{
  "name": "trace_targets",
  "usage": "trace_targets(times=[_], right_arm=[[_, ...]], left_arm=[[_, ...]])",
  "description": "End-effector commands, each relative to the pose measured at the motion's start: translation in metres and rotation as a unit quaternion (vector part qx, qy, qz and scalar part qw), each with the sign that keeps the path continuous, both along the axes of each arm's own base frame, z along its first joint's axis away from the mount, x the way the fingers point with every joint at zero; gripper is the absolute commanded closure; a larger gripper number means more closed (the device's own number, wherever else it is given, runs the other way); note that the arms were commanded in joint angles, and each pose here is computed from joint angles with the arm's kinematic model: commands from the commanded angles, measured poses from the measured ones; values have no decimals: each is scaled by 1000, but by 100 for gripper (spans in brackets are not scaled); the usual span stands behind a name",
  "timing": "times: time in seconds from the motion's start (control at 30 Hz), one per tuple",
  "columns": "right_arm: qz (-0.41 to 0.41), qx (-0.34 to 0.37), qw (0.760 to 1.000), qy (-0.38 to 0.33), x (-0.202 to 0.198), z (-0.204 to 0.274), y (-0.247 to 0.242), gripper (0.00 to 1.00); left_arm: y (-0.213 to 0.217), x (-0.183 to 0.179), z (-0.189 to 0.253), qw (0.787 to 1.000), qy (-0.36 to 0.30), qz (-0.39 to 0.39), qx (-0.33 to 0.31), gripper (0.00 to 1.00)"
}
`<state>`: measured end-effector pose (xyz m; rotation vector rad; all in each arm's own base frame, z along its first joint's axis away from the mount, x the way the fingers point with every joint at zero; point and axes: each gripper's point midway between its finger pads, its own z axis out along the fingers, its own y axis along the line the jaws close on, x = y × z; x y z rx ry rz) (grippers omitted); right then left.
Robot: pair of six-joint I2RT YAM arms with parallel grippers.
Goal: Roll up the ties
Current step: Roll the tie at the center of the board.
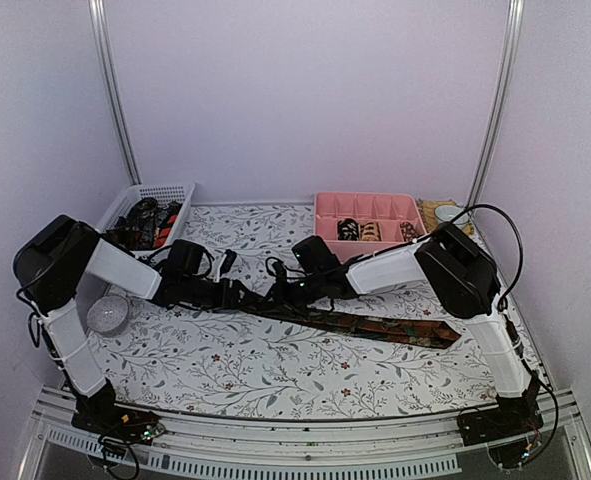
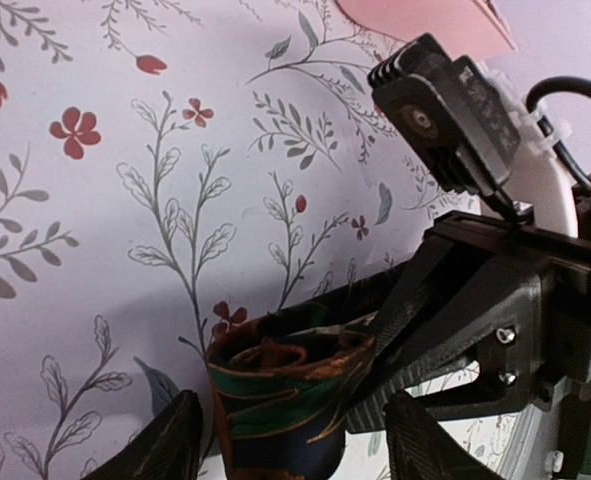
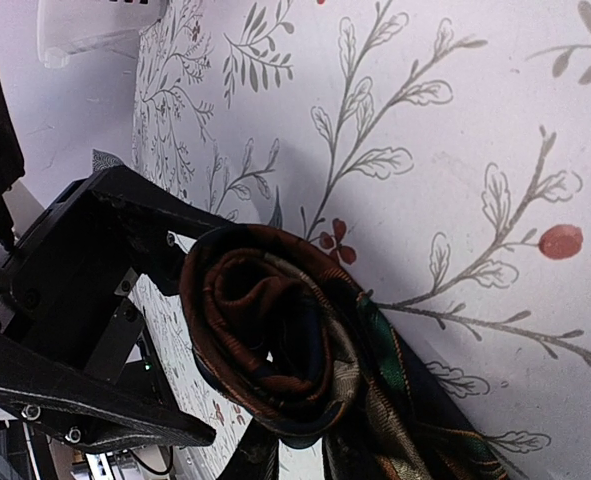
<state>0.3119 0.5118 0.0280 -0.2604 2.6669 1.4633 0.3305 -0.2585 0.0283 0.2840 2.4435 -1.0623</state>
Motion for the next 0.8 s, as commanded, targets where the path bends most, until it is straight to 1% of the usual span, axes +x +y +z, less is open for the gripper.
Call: trace_targets(times=[0.0,0.07,0.13,0.33,0.47,0.53,0.67,0.73,0.77], right_arm=[[-8,-79,995,61,-19,-80,-24,85],[-8,-78,995,60,-19,-80,-24,85],[-8,-77,995,61,-19,-79,-24,85],[-8,-77,995,61,-19,-80,-25,85],[-10,-77,995,61,-18,-80,-26,85],[-12,-77,995,61,-17,-79,-27,85],[-14,-77,995,60,-16,-79,-28,85],[-15,-78,995,60,-15,-80,-29,85],[-15,-77,995,60,-15,-80,-29,85]], left_arm=[[4,-7,-22,999,38,8,-6,37],[5,-9,-28,999,48,12,-6,38],[5,-13,-33,998,58,15,-10,41],[5,-25,-43,996,78,24,-36,58],[3,-31,-47,994,93,28,-56,61],[2,-31,-46,993,94,30,-59,62],[2,-30,-44,994,91,35,-57,69],[0,-29,-42,994,89,34,-57,77],[-1,-29,-41,994,87,32,-57,77]])
